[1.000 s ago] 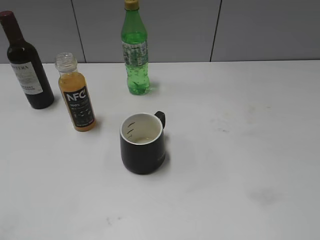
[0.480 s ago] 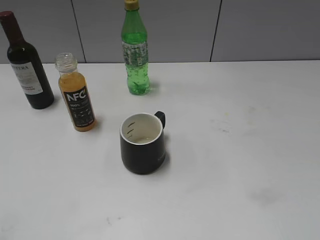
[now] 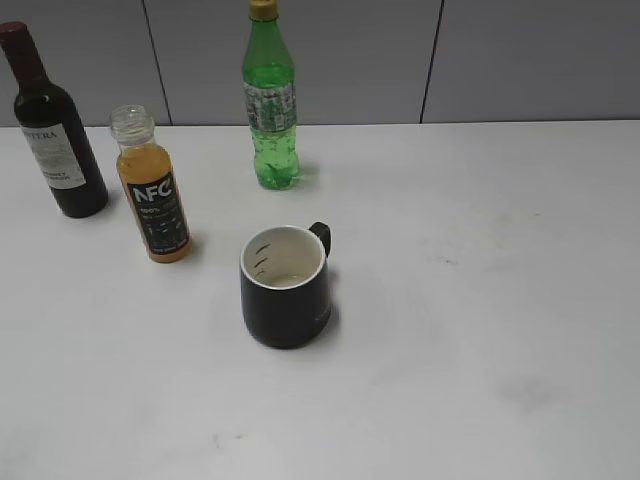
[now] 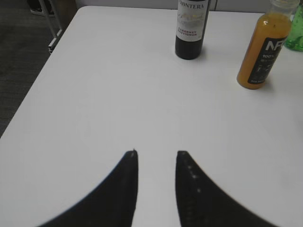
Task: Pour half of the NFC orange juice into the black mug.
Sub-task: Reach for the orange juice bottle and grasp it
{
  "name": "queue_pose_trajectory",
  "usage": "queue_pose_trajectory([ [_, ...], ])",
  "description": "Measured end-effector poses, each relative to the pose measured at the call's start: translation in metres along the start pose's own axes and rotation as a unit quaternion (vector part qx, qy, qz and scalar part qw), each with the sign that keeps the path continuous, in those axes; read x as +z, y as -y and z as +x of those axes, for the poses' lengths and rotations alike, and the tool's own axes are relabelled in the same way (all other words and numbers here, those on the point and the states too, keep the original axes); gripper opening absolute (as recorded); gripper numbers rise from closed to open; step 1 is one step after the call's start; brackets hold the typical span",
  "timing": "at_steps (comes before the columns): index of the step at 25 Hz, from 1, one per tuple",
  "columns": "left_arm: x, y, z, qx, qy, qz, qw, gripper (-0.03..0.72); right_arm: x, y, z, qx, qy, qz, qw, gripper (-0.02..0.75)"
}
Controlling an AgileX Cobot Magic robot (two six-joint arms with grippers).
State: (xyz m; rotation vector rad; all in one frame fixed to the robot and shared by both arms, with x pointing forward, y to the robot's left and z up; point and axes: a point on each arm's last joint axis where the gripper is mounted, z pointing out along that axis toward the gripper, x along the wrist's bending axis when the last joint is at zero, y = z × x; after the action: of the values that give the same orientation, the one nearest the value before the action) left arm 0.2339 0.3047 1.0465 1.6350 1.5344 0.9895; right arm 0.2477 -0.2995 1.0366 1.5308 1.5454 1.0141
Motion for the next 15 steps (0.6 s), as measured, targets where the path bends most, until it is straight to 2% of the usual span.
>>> queue_pose_trajectory([
  [5,0.0,0.0,-0.0001,0.0,0.0,0.0,1.0,0.244,0.0,0.0,0.0,0.0,0.0,0.0,1.0,0.577],
  [7,0.0,0.0,-0.0003,-0.001,0.002,0.0,1.0,0.333,0.0,0.0,0.0001,0.0,0.0,0.0,1.0,0.577],
  [9,0.0,0.0,-0.0004,-0.001,0.002,0.0,1.0,0.517,0.0,0.0,0.0001,0.0,0.0,0.0,1.0,0.577],
  [10,0.0,0.0,-0.0004,-0.001,0.002,0.0,1.0,0.572,0.0,0.0,0.0001,0.0,0.0,0.0,1.0,0.577],
  [12,0.0,0.0,-0.0005,-0.002,0.003,0.0,1.0,0.627,0.0,0.0,0.0001,0.0,0.0,0.0,1.0,0.577],
  [15,0.0,0.0,-0.0006,-0.002,0.003,0.0,1.0,0.648,0.0,0.0001,0.0001,0.001,-0.001,0.0,1.0,0.577],
])
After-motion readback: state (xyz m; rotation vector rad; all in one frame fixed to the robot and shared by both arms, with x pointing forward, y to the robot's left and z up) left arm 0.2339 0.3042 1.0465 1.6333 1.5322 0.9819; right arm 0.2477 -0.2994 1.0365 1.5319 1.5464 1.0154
